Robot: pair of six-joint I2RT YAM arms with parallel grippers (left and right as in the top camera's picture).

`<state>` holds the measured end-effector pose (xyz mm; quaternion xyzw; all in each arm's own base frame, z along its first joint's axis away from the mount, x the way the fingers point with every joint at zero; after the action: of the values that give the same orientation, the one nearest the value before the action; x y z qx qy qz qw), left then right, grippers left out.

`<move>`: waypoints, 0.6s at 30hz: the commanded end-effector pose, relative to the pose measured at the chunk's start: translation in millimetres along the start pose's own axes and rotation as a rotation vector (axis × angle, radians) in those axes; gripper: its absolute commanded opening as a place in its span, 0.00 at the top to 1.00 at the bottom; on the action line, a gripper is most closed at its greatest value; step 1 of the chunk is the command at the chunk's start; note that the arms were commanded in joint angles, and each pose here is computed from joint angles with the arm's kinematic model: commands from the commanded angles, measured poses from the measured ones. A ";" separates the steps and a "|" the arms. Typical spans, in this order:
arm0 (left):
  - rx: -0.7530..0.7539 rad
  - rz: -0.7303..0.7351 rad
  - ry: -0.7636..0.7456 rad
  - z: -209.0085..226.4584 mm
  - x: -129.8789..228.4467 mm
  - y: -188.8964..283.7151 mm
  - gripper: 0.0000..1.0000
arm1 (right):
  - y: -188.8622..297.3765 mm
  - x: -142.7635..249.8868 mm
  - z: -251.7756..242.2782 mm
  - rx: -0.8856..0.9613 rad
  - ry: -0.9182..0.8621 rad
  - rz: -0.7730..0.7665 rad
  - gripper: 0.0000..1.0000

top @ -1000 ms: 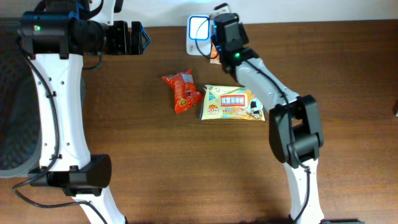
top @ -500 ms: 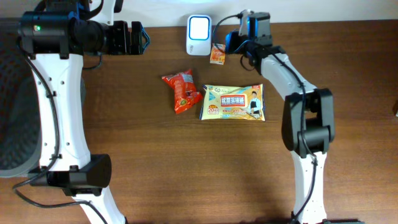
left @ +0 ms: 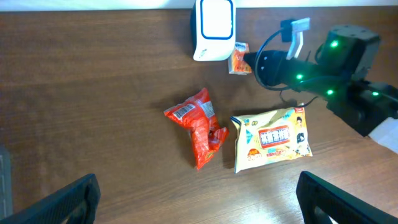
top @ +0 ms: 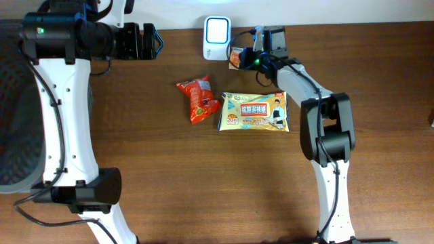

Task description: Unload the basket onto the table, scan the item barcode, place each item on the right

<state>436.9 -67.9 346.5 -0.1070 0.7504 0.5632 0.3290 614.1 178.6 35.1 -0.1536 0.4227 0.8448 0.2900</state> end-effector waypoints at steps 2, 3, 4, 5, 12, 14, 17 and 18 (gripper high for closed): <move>0.000 -0.019 -0.023 -1.2 -2.5 6.7 0.01 | -6.1 15.4 -28.7 0.140 -0.021 0.024 0.96; 0.000 -0.019 -0.023 -1.2 -2.5 6.7 0.01 | -3.2 18.0 -38.4 0.195 -0.022 0.031 0.96; 0.000 -0.019 -0.023 -1.2 -2.5 6.7 0.01 | 1.6 20.1 -47.9 0.254 -0.025 0.038 0.96; 0.000 -0.019 -0.023 -1.2 -2.5 6.7 0.01 | 9.7 19.8 -59.7 0.327 -0.024 0.038 0.96; 0.000 -0.019 -0.023 -1.2 -2.5 6.7 0.01 | 113.6 -27.8 -65.0 0.660 0.178 -0.016 0.96; 0.000 -0.019 -0.023 -1.2 -2.5 6.7 0.01 | 128.7 -37.0 -50.5 0.647 0.220 -0.029 0.89; 0.000 -0.019 -0.023 -1.2 -2.5 6.7 0.01 | 137.2 -41.6 -35.8 0.628 0.228 -0.049 0.48; 0.000 -0.019 -0.023 -1.2 -2.5 6.7 0.01 | 136.7 -39.0 -35.4 0.629 0.228 -0.040 0.37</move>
<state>436.9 -67.9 346.5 -0.1070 0.7504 0.5632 0.3290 562.7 69.8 91.2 -0.1326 0.6853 0.6571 0.2844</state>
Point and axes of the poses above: each gripper's point midway between its finger pads, its own y axis back along the fingers, its own z axis along the line the jaws close on, x = y × z, the point moved 1 cm from there along y, back along the fingers, and after that the axes turned 12 degrees about -y, right-handed, at the moved point
